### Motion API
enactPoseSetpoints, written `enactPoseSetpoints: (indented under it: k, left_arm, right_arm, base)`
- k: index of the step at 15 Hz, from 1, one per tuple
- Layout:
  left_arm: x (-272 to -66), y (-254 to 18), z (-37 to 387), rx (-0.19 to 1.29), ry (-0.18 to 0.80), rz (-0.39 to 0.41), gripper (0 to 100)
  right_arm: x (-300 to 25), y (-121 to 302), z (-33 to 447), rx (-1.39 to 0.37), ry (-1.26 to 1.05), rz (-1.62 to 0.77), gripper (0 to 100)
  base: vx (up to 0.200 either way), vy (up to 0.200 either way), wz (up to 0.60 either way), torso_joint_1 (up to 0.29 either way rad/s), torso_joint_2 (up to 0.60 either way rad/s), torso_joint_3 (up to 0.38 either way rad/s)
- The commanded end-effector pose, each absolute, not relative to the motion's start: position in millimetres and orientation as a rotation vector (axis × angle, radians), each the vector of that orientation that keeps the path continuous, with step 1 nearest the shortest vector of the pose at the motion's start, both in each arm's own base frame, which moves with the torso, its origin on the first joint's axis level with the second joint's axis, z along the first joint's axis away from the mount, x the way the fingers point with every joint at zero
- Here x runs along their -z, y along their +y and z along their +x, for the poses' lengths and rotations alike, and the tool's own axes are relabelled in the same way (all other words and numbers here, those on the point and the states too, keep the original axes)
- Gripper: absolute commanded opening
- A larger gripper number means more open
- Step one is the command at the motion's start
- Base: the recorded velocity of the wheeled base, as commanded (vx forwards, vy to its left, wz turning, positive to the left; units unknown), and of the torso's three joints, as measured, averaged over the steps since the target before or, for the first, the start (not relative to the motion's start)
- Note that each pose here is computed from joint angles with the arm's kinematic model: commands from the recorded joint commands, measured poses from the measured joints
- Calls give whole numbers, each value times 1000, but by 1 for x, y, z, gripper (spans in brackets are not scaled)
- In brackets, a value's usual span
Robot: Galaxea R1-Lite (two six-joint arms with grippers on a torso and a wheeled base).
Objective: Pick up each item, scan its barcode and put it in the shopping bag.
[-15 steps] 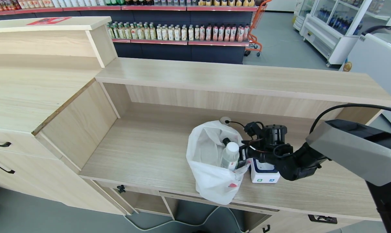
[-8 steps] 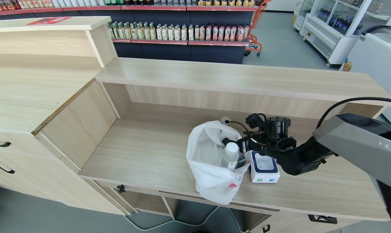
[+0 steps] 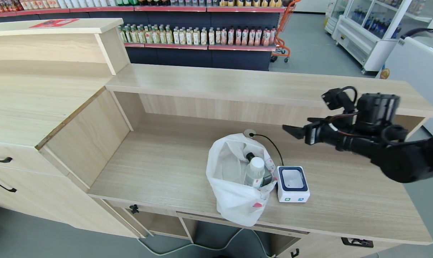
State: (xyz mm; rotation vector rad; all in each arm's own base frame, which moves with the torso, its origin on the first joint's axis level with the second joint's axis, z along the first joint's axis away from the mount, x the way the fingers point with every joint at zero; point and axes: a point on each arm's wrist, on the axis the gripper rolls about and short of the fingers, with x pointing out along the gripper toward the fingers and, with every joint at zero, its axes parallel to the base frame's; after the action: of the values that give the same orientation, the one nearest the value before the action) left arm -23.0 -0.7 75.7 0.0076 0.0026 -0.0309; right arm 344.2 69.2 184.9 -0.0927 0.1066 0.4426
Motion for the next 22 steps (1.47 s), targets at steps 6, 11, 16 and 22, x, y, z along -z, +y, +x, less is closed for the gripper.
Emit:
enactPoseSetpoints:
  k: [6,11,16,22]
  left_arm:
    - [-76,-1,-23,31,1,8,0]
    - [-76,-1,-23,31,1,8,0]
    - [-76,-1,-23,31,3,8,0]
    - [-76,-1,-23,31,3,8,0]
  right_arm:
    - [-138,-2,59,-36,149,-41,100]
    - [-89,0,-7,5,84,-36,100]
    - [-84,1,-23,-19,-81,-101,100]
    - [-84,0,-23,-17,-85,-101,100]
  base:
    - [0,0,0,0,0,0]
    - [0,0,0,0,0,0]
    - [0,0,0,0,0,0]
    - [0,0,0,0,0,0]
